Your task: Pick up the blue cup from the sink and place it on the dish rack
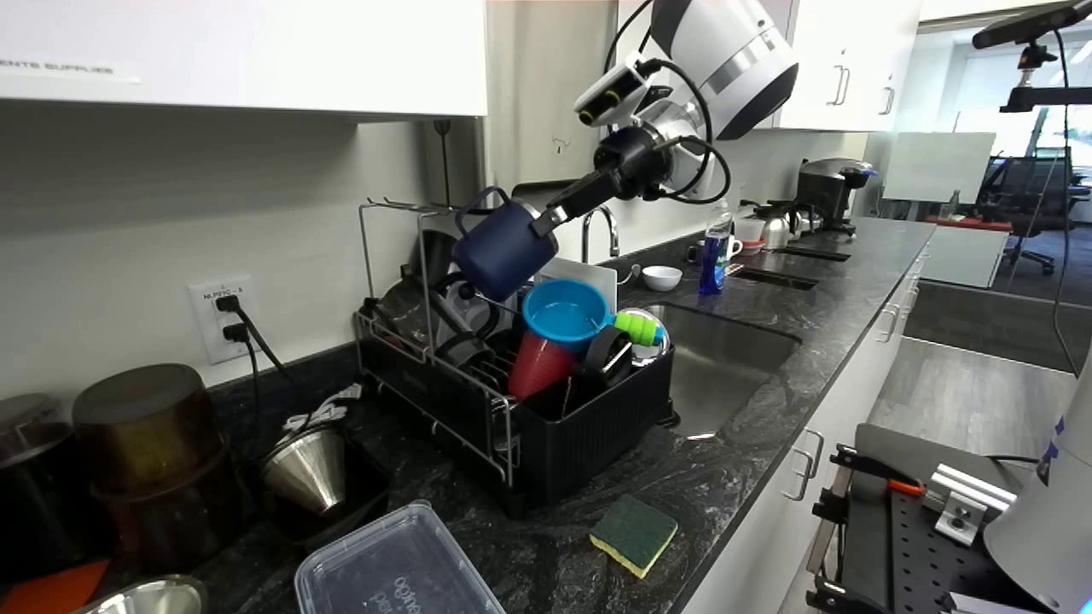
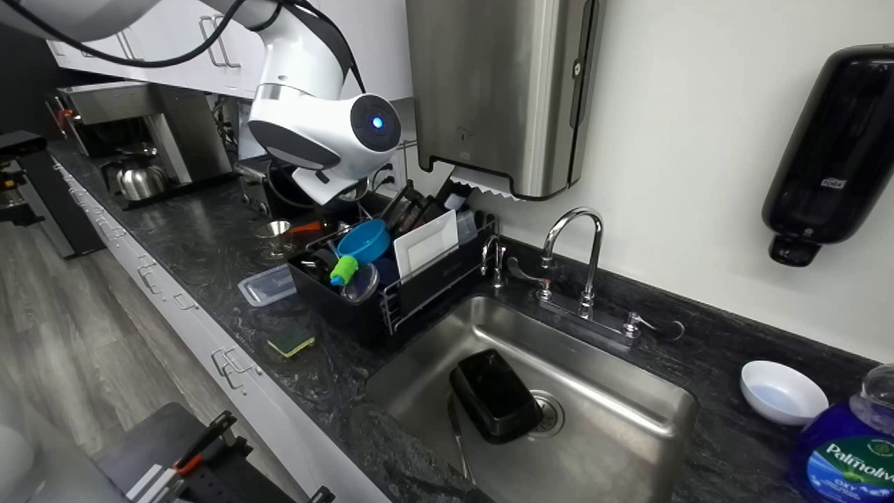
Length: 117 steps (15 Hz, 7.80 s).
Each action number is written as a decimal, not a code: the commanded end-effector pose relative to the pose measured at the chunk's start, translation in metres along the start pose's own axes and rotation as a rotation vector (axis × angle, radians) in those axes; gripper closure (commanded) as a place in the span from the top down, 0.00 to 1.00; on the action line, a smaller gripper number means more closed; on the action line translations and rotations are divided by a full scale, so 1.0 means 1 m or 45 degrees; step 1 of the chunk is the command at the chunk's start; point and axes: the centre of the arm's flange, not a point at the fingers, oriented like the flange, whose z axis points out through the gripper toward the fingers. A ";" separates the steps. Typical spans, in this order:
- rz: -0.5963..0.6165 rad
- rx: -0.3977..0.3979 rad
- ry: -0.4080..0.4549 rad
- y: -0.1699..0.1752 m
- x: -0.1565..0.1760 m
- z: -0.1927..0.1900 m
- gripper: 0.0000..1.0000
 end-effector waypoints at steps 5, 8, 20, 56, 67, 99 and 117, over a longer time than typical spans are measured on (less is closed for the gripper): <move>0.088 -0.014 -0.025 0.005 -0.019 0.013 0.02; 0.120 0.008 -0.031 -0.003 -0.020 0.016 0.02; 0.211 0.069 -0.053 -0.027 -0.026 0.024 0.02; 0.277 0.060 -0.065 -0.047 -0.017 0.019 0.02; 0.271 0.069 -0.059 -0.051 -0.016 0.017 0.60; -0.139 0.027 0.174 -0.046 -0.038 -0.101 1.00; -0.499 -0.939 0.028 -0.044 0.026 -0.133 1.00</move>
